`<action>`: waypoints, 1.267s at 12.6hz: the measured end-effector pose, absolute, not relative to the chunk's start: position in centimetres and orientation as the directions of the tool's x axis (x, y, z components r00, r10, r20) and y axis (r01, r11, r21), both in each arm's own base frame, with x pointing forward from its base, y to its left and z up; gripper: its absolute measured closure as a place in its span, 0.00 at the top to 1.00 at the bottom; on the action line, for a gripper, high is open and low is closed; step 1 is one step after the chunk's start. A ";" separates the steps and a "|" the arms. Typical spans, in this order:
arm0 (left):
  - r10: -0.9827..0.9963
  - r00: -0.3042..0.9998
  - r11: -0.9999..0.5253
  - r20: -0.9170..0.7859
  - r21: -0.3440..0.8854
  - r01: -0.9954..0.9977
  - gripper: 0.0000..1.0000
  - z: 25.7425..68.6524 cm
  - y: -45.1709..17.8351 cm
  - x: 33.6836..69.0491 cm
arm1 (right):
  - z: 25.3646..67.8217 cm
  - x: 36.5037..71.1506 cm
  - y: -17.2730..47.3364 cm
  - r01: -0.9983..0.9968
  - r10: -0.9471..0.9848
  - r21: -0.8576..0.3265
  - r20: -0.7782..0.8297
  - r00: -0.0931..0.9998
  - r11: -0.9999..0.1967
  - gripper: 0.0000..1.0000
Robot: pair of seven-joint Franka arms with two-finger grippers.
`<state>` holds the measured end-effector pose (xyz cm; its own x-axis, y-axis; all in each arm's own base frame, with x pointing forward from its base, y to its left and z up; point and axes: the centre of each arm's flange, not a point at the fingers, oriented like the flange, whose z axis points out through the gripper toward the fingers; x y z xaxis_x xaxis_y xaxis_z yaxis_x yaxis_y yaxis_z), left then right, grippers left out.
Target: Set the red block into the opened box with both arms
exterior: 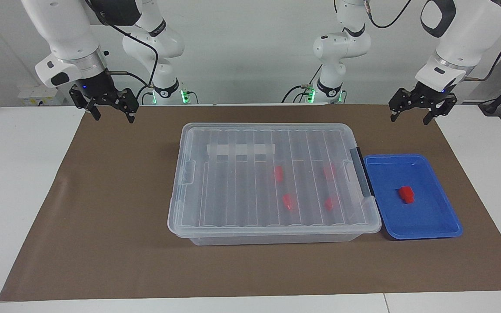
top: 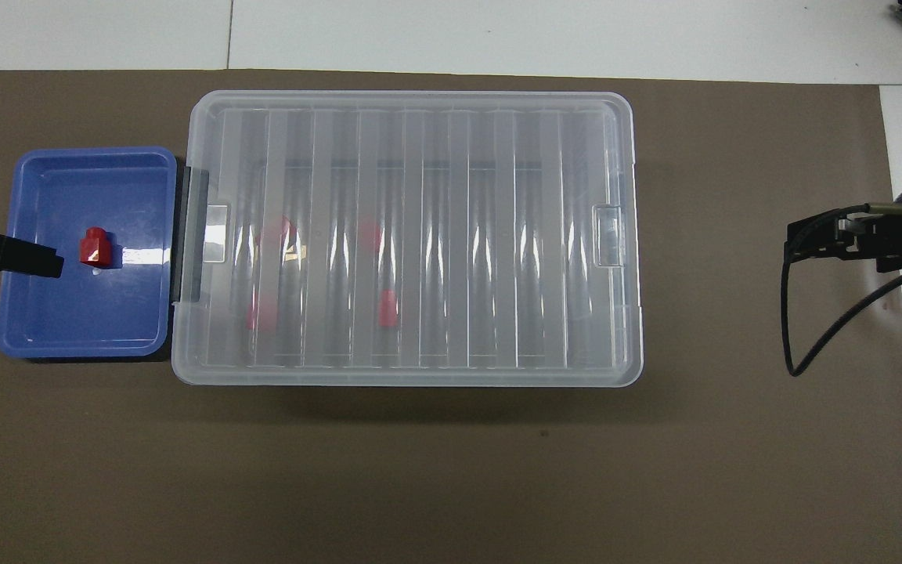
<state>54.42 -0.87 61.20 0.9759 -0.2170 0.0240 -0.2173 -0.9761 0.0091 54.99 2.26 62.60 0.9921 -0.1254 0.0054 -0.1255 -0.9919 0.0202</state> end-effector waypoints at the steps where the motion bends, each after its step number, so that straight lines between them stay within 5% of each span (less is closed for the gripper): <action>1: -0.217 0.976 -0.976 0.024 0.009 -0.217 1.00 61.2 -0.9 54.4 | 62.6 55.0 2.3 -0.125 -0.125 0.020 0.005 0.992 -0.992 1.00; 7: -0.217 0.976 -0.976 0.024 0.009 -0.217 1.00 61.2 -0.9 54.4 | 61.9 55.6 2.4 -0.123 -0.122 0.015 0.028 0.992 -0.992 1.00; 16: -0.217 0.976 -0.976 0.024 0.009 -0.217 1.00 61.2 -0.9 54.4 | 53.1 60.4 8.5 -0.084 -0.085 -0.010 0.092 0.992 -0.996 1.00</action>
